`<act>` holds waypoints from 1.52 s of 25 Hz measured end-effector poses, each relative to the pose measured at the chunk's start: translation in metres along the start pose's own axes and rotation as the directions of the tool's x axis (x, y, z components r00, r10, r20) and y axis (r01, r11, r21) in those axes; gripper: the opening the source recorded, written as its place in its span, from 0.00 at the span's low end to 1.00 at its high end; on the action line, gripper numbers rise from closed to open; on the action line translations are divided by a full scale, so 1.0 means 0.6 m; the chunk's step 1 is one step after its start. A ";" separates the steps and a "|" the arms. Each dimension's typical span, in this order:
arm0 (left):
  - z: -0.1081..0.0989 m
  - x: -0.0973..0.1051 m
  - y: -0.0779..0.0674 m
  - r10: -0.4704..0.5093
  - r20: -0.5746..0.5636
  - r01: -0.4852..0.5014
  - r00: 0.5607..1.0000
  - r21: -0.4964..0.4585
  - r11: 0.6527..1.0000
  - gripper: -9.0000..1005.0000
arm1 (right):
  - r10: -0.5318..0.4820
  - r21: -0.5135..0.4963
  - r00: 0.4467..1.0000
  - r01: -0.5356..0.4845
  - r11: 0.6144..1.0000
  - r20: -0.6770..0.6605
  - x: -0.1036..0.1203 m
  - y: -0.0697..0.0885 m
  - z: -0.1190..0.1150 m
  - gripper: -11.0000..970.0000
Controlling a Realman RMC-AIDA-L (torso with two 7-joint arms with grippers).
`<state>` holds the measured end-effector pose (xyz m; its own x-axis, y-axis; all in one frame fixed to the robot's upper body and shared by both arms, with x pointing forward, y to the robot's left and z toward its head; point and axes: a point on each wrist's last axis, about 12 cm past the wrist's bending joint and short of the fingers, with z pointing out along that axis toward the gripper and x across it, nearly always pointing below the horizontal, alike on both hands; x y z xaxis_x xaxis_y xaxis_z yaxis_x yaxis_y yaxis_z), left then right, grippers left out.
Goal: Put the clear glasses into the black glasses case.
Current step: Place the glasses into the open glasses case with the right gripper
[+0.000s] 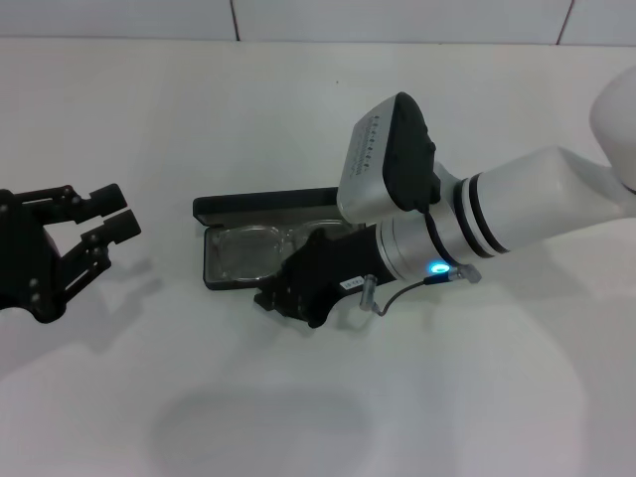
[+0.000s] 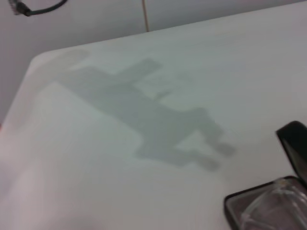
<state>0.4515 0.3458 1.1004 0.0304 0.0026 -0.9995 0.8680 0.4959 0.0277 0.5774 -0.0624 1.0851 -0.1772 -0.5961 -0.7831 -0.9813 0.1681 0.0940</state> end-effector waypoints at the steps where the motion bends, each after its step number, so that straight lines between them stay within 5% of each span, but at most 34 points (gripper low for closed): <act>1: 0.000 0.000 0.000 0.000 0.000 0.000 1.000 0.000 1.000 0.23 | 0.000 0.007 1.000 0.000 1.000 0.000 0.000 -0.001 0.000 0.12; 38: 0.002 0.001 0.000 0.008 0.003 -0.008 1.000 -0.002 1.000 0.23 | -0.001 0.159 1.000 0.000 0.987 0.005 -0.008 -0.032 -0.001 0.12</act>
<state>0.4522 0.3447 1.1000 0.0384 0.0042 -0.9993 0.8666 0.4978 0.0354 0.5968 -0.0631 1.0872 -0.1760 -0.5922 -0.7863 -0.9568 0.2906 -0.0048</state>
